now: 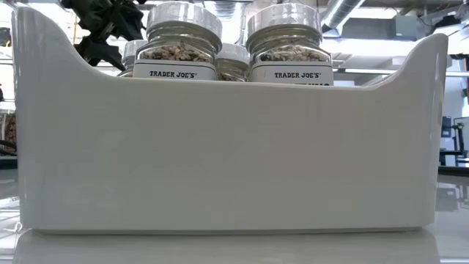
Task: Sort spices by type
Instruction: Put the orange seasoning pack into the white bin, then return to Home Position
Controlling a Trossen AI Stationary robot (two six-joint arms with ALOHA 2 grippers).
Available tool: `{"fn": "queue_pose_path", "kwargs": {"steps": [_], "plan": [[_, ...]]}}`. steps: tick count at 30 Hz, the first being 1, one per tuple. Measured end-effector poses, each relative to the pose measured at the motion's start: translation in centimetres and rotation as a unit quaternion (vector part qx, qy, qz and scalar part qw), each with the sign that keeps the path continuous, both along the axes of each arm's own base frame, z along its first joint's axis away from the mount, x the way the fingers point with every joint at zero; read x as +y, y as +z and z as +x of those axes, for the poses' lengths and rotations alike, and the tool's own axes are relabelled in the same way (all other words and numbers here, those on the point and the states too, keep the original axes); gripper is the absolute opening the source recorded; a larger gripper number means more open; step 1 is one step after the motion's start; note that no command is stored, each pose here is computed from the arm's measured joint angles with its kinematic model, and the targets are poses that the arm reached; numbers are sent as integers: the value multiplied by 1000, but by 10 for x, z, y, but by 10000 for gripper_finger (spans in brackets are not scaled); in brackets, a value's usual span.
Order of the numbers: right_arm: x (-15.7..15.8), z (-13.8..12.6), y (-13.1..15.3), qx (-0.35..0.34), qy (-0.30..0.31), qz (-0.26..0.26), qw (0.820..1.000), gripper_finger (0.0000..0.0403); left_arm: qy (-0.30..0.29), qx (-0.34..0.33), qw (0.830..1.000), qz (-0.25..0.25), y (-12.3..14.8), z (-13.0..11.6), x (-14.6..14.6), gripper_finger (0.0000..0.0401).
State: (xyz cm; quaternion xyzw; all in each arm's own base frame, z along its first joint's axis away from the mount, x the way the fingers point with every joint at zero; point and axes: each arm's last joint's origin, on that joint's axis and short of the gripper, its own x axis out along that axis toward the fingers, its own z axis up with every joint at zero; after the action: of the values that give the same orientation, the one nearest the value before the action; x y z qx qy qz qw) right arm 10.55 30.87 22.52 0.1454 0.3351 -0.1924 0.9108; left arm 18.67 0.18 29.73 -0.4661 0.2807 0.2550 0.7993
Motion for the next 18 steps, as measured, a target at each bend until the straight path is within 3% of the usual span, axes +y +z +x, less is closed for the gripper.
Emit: {"fn": "queue_pose_path", "kwargs": {"steps": [4, 9, 18], "plan": [[-1, 0, 5, -3, 1, 14, 1000, 233, -15, 2, 1000, 9, 0, 0, -2, 185], [3, 9, -11, 2, -11, -3, 1000, 233, -24, 0, 1000, 12, 0, 0, -5, 185], [8, 11, -2, 23, -16, 34, 999, 233, -29, -9, 999, 13, 2, 1, -7, 185]]}}
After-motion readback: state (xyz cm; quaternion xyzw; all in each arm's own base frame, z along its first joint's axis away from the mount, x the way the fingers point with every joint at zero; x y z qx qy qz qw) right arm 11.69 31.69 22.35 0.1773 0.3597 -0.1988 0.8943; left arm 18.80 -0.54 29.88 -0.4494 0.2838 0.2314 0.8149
